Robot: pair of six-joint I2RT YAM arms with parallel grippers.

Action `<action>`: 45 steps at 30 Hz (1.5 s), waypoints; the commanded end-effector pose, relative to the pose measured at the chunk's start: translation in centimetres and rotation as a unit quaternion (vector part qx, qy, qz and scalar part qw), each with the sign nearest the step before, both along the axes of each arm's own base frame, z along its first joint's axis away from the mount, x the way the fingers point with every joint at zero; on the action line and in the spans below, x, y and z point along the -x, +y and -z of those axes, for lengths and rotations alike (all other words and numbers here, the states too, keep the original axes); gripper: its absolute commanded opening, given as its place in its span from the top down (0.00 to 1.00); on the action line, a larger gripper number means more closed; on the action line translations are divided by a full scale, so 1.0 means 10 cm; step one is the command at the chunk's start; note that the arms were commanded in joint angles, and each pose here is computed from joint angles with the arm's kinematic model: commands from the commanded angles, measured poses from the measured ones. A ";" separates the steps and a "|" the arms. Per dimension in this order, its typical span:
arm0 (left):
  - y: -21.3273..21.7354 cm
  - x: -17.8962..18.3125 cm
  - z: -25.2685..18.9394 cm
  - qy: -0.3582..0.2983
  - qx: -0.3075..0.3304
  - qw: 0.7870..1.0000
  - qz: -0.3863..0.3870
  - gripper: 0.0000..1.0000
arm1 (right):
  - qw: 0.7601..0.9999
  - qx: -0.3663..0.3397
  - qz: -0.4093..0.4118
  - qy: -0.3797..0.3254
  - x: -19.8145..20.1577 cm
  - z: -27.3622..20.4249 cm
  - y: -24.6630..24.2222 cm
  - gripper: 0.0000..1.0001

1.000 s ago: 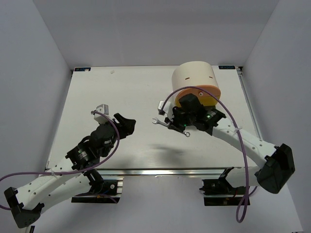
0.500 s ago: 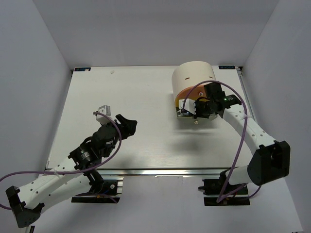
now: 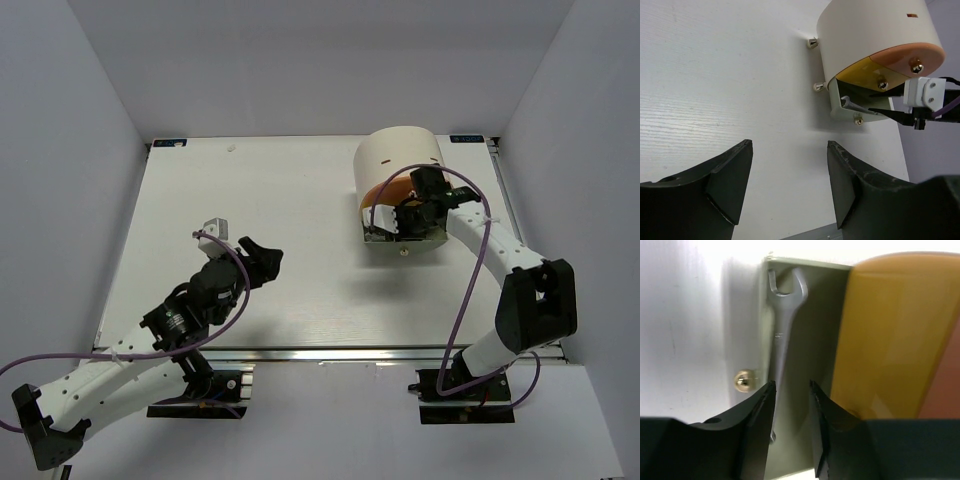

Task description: Sort the tools into containers

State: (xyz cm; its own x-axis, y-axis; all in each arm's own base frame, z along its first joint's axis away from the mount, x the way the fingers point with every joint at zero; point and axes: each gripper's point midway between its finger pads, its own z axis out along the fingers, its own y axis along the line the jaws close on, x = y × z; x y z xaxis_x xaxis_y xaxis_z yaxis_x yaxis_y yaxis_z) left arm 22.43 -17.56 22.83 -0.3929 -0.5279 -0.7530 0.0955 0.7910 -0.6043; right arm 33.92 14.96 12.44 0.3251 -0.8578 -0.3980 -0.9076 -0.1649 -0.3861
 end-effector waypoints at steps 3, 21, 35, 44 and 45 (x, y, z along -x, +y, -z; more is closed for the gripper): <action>-0.05 -0.02 -0.03 -0.009 0.009 1.000 0.008 0.29 | 0.997 -0.040 0.042 -0.044 -0.19 -0.40 0.01 0.60; -0.93 -1.53 -0.66 -0.087 -0.039 0.987 0.133 0.56 | 0.988 -0.093 -0.087 0.093 1.07 0.00 -0.07 1.00; -2.00 -3.35 -0.90 -0.197 0.019 0.943 0.269 0.11 | 0.992 -0.100 0.075 -0.003 0.33 0.37 -0.15 1.00; -2.35 -3.42 -0.70 -0.207 0.115 0.911 0.338 0.11 | 0.988 -0.103 0.111 -0.026 0.07 0.43 -0.16 1.00; -2.37 -3.39 -0.69 -0.206 0.118 0.909 0.343 0.12 | 0.986 -0.108 0.119 -0.035 0.00 0.42 -0.15 1.00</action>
